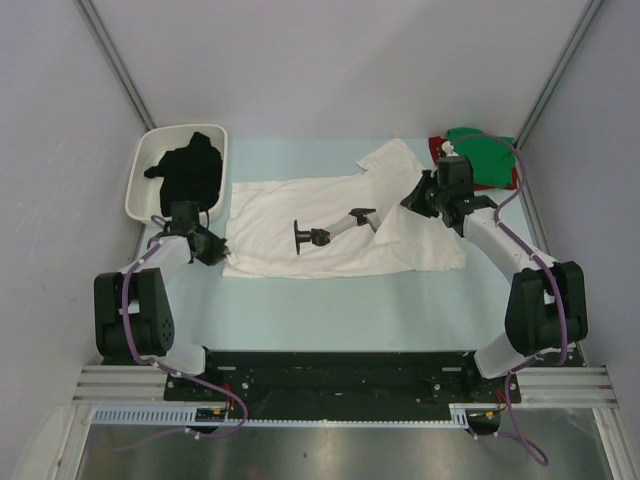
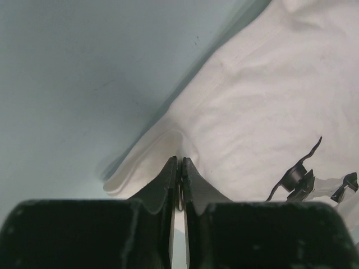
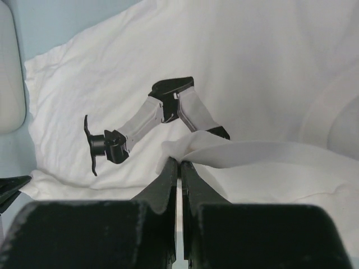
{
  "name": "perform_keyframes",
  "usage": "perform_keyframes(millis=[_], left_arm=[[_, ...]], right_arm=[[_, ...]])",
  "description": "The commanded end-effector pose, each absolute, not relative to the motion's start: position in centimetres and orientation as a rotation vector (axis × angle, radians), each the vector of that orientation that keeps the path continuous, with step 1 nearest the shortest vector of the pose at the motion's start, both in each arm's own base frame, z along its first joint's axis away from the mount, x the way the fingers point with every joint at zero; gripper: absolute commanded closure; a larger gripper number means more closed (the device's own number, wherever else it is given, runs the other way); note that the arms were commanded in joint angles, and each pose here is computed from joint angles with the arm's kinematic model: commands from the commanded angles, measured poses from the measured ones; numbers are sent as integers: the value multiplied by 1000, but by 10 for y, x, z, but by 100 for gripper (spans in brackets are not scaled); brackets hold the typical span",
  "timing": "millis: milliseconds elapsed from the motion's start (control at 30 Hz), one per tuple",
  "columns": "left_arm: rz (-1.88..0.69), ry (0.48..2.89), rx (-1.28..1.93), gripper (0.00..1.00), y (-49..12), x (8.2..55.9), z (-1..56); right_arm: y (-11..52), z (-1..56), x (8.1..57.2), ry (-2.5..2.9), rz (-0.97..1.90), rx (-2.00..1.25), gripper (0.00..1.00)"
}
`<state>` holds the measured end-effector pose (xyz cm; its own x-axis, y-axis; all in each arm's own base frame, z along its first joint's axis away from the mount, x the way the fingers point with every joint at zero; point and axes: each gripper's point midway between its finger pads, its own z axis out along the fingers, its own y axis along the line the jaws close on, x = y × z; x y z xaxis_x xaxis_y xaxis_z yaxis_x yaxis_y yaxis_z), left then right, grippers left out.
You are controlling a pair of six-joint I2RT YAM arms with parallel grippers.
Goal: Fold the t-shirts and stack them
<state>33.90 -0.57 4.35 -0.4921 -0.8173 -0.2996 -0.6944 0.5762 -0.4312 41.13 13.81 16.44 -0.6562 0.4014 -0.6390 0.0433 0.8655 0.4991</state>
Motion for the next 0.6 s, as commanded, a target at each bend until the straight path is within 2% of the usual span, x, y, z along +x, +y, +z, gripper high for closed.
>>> perform_keyframes(millis=[0, 333, 367, 400, 433, 467, 500, 533, 567], left_arm=[[-395, 2265, -1191, 89, -3, 354, 63], [-390, 2261, -1186, 89, -2, 354, 64], [-389, 2259, -1190, 76, -2, 354, 64], [-389, 2256, -1192, 62, -2, 353, 65], [-385, 2255, -1195, 51, -2, 353, 65], [-379, 2250, -1197, 31, -1, 352, 67], [-378, 2239, -1200, 16, 0, 350, 70], [-382, 2224, -1199, 2, 0, 349, 74], [-383, 2208, -1192, 0, 1, 349, 79]], right_arm=[[156, 196, 442, 2152, 656, 226, 100], [174, 166, 471, 2217, 635, 217, 100], [172, 159, 476, 2228, 617, 227, 100], [173, 156, 480, 2231, 615, 228, 93], [174, 161, 487, 2212, 618, 224, 76], [173, 163, 494, 2194, 611, 218, 61], [171, 162, 500, 2181, 597, 223, 49], [162, 167, 506, 2156, 572, 251, 33], [153, 175, 513, 2116, 545, 285, 1]])
